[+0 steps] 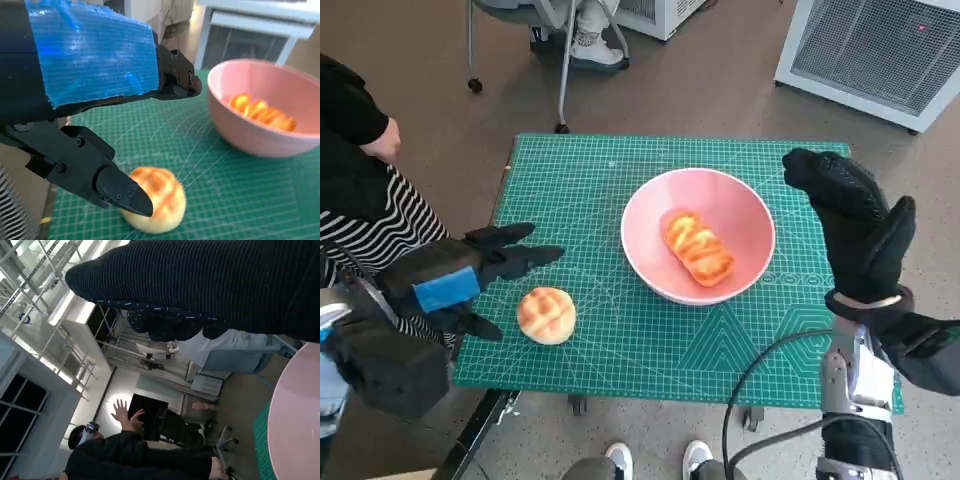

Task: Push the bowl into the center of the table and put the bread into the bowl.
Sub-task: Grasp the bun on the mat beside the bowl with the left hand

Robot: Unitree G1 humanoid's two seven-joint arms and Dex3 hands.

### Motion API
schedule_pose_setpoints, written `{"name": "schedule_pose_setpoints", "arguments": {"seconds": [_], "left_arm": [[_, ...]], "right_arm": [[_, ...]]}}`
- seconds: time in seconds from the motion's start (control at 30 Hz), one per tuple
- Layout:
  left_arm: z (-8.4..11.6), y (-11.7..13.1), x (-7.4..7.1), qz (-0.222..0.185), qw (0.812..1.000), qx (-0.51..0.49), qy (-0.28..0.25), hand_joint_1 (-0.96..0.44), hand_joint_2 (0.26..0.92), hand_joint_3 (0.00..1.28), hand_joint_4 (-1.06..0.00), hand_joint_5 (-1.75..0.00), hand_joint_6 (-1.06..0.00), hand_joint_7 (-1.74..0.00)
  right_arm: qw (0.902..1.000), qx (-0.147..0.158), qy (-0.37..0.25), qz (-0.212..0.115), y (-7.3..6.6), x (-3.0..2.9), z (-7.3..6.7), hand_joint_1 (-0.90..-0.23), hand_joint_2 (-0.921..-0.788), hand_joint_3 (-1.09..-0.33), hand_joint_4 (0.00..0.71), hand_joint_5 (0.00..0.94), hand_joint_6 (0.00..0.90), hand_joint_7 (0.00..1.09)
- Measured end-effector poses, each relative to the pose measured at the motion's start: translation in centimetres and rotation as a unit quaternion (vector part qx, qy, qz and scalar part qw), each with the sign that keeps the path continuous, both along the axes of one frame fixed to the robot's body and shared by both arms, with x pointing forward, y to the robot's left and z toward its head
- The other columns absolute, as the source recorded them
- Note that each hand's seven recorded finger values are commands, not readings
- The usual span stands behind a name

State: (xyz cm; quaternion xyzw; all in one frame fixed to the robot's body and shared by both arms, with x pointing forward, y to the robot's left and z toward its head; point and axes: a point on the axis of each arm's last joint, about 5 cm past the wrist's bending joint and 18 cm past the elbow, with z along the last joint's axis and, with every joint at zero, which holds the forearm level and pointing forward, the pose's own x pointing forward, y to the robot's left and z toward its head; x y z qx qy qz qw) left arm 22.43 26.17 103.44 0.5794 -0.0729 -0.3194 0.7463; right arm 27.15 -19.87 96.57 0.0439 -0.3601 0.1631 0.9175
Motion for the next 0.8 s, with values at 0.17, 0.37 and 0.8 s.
{"name": "schedule_pose_setpoints", "arguments": {"seconds": [0.17,0.37,0.8], "left_arm": [[-0.9,-0.4,0.2,0.001,0.999,0.012,0.030,-0.21,0.727,0.00,-0.16,-0.01,-0.32,-0.03],[-2.6,-0.5,0.7,0.009,0.998,0.003,0.065,-0.16,0.727,0.00,-0.17,0.00,-0.34,-0.03],[-6.6,-0.7,2.3,0.034,0.995,0.003,0.090,-0.05,0.725,0.00,-0.29,-0.03,-0.41,-0.03]], "right_arm": [[1.0000,-0.001,0.000,0.001,0.0,0.00,0.1,-0.767,-0.921,-0.839,0.102,0.000,0.043,0.46],[1.0000,-0.001,0.002,0.002,-0.1,0.00,0.1,-0.767,-0.921,-0.839,0.102,0.000,0.043,0.46],[1.0000,-0.002,0.001,0.003,-0.1,-0.03,0.2,-0.766,-0.921,-0.840,0.104,0.001,0.042,0.47]]}}
